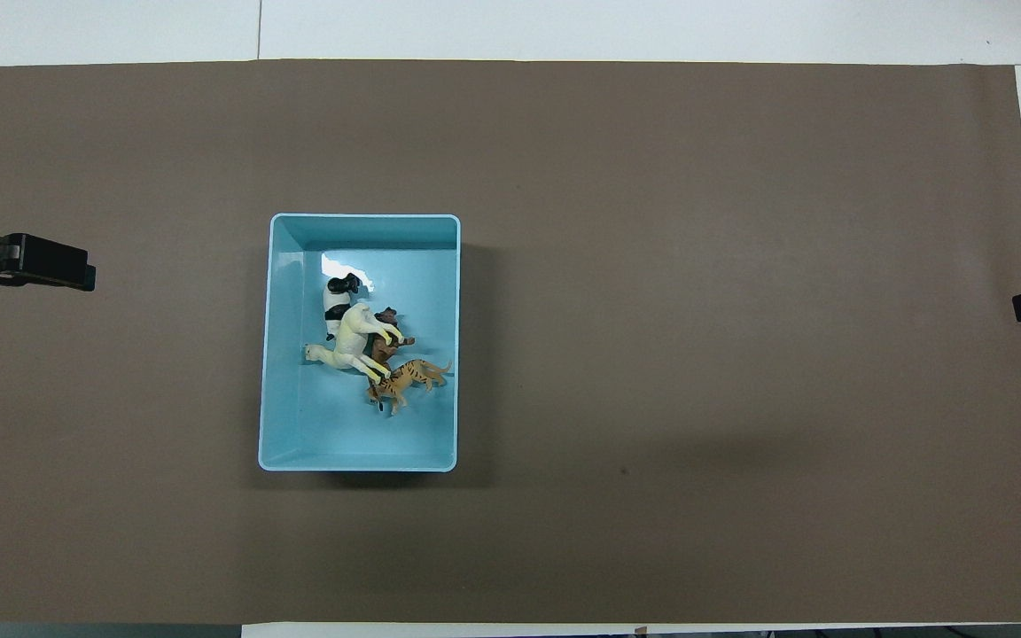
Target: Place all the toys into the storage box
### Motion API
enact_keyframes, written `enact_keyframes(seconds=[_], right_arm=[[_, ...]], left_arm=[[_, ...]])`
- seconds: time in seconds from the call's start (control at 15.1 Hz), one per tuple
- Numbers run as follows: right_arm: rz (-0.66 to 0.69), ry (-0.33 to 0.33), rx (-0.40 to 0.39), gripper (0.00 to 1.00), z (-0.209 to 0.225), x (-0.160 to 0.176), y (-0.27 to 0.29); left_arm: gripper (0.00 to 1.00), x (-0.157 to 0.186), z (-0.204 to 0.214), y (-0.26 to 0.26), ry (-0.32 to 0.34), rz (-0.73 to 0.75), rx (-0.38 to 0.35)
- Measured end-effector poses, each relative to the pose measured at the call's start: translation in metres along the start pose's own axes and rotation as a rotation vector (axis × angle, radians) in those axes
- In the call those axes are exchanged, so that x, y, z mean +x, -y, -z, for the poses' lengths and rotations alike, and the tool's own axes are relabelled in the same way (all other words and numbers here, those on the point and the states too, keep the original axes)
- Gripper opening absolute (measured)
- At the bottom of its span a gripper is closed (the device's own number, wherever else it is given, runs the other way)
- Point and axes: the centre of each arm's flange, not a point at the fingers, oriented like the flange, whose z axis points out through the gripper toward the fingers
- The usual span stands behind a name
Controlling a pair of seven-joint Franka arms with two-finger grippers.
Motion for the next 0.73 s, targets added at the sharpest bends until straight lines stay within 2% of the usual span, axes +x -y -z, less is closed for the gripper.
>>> enact_keyframes(seconds=[0.2, 0.4, 0.73], right_arm=[[-0.002, 0.02, -0.012, 1.0, -0.002, -0.005, -0.001], [-0.004, -0.042, -0.049, 1.0, -0.006, 0.005, -0.005], [-0.013, -0.055, -0.051, 1.0, -0.008, 0.007, -0.005]], left_arm=[[1.0, 0.0, 0.0, 0.0, 0.0, 0.0, 0.0], [1.0, 0.0, 0.0, 0.0, 0.0, 0.0, 0.0], [1.0, 0.0, 0.0, 0.0, 0.0, 0.0, 0.0]])
